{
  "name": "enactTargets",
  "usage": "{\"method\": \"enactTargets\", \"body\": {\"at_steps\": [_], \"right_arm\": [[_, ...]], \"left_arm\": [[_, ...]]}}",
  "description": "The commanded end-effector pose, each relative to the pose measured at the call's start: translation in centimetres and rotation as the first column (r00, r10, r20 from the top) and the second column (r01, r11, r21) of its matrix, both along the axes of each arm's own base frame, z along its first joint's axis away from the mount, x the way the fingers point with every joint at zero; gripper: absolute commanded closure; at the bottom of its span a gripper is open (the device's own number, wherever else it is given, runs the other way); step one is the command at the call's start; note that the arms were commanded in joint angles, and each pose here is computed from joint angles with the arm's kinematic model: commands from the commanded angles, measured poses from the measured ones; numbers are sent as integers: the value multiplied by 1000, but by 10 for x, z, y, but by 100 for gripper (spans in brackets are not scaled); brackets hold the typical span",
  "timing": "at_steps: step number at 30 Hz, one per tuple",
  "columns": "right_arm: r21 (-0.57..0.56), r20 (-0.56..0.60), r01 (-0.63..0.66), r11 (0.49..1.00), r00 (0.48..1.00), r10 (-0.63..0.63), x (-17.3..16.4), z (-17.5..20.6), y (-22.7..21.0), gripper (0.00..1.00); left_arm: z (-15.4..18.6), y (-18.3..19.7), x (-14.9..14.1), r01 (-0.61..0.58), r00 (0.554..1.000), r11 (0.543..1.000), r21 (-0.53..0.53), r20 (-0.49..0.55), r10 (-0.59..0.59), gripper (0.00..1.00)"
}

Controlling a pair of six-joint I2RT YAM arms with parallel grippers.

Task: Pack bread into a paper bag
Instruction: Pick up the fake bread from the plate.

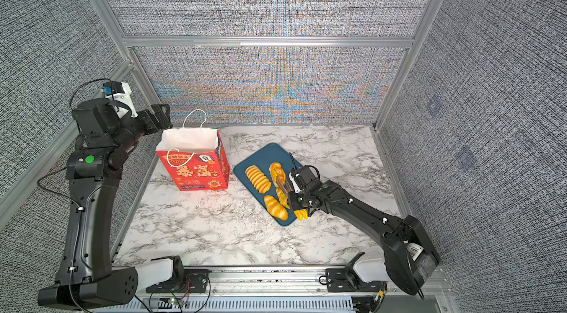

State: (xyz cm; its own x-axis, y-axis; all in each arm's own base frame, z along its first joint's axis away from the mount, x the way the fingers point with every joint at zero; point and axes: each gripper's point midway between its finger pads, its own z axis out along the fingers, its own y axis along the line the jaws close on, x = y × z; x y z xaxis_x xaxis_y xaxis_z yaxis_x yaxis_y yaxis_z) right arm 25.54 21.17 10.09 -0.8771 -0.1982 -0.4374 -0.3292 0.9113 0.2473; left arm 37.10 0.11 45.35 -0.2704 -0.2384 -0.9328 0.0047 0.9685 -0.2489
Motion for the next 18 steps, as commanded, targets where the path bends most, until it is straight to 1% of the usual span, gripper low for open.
{"method": "enactTargets", "body": {"at_steps": [1, 4, 10, 15, 18], "right_arm": [[11, 32, -2, 1000, 999, 1, 8, 7, 4, 73], [21, 75, 2, 1000, 997, -4, 17, 20, 6, 76], [88, 251, 6, 996, 968, -28, 47, 87, 15, 78], [183, 369, -81, 980, 929, 8, 62, 149, 39, 79], [224, 437, -181, 958, 897, 67, 63, 185, 64, 79]], "left_arm": [[4, -1, 0, 9, 1000, 1000, 13, 16, -9, 0], [5, -1, -1, 10, 1000, 1000, 10, 19, -10, 0], [6, -2, -2, 13, 1000, 1000, 5, 20, -13, 0], [6, -2, 0, 12, 1000, 1000, 3, 19, -13, 0], [5, -2, 0, 10, 1000, 1000, 0, 18, -10, 0]]}}
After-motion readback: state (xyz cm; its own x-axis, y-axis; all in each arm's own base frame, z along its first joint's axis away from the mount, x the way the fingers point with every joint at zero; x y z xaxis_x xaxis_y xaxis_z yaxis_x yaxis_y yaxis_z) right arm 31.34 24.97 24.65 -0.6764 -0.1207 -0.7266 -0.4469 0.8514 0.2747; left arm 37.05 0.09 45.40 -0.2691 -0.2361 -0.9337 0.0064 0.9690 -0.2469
